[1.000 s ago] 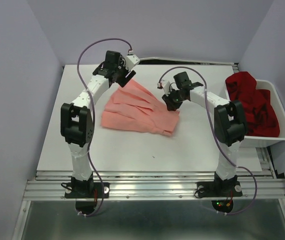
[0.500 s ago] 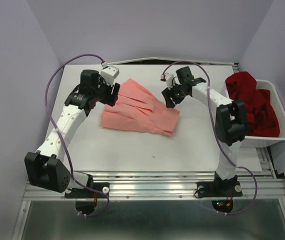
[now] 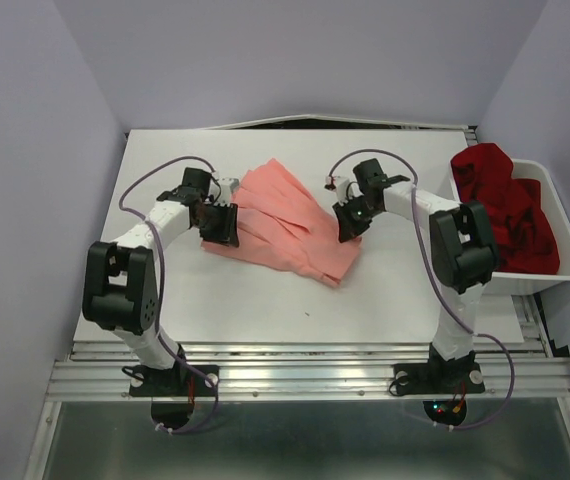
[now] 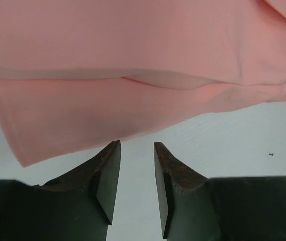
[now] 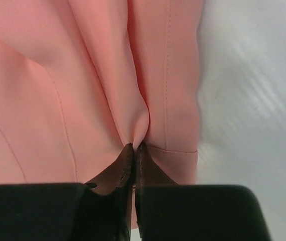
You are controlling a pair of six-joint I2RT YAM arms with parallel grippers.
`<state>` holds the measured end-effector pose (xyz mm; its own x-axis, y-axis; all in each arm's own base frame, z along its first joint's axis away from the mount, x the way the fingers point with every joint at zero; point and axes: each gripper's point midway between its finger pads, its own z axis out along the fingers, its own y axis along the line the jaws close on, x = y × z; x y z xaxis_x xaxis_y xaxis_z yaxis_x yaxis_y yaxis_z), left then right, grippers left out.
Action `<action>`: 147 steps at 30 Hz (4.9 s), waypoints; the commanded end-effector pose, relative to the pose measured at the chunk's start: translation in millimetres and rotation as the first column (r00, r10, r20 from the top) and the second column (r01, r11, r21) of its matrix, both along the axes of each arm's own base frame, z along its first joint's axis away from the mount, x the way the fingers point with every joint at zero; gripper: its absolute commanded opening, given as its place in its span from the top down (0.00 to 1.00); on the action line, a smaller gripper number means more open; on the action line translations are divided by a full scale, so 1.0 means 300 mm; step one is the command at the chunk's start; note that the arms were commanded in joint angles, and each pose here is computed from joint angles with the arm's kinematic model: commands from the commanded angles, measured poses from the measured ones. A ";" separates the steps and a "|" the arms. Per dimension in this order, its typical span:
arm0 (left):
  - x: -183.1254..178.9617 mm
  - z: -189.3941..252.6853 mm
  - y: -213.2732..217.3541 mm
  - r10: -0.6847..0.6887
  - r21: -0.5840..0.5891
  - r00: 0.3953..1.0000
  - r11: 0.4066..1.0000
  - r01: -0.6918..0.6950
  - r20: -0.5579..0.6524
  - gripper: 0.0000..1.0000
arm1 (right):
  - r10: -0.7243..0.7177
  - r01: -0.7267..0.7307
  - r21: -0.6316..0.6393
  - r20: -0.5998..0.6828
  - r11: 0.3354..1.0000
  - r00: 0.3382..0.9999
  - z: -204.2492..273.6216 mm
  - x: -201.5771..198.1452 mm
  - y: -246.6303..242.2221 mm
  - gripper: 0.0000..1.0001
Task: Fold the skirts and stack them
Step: Fold the skirt
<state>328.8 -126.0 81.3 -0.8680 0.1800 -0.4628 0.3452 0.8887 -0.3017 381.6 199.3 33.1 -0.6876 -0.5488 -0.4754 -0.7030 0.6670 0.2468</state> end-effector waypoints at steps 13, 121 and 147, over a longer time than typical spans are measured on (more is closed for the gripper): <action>0.590 0.073 -0.005 0.002 0.048 0.972 0.999 -0.013 0.237 0.51 | 0.176 -0.076 0.335 -0.280 0.939 0.944 0.149 -0.510 0.313 0.46; -0.199 -0.091 -0.871 -0.210 -0.196 0.968 0.952 0.234 0.135 0.98 | -0.602 0.641 0.101 -0.258 0.761 0.755 0.001 -0.268 0.012 0.68; -0.231 -0.177 -0.798 -0.127 -0.278 0.992 0.952 0.130 0.027 0.92 | -0.719 0.651 0.387 0.046 0.653 0.694 0.266 0.347 0.091 0.59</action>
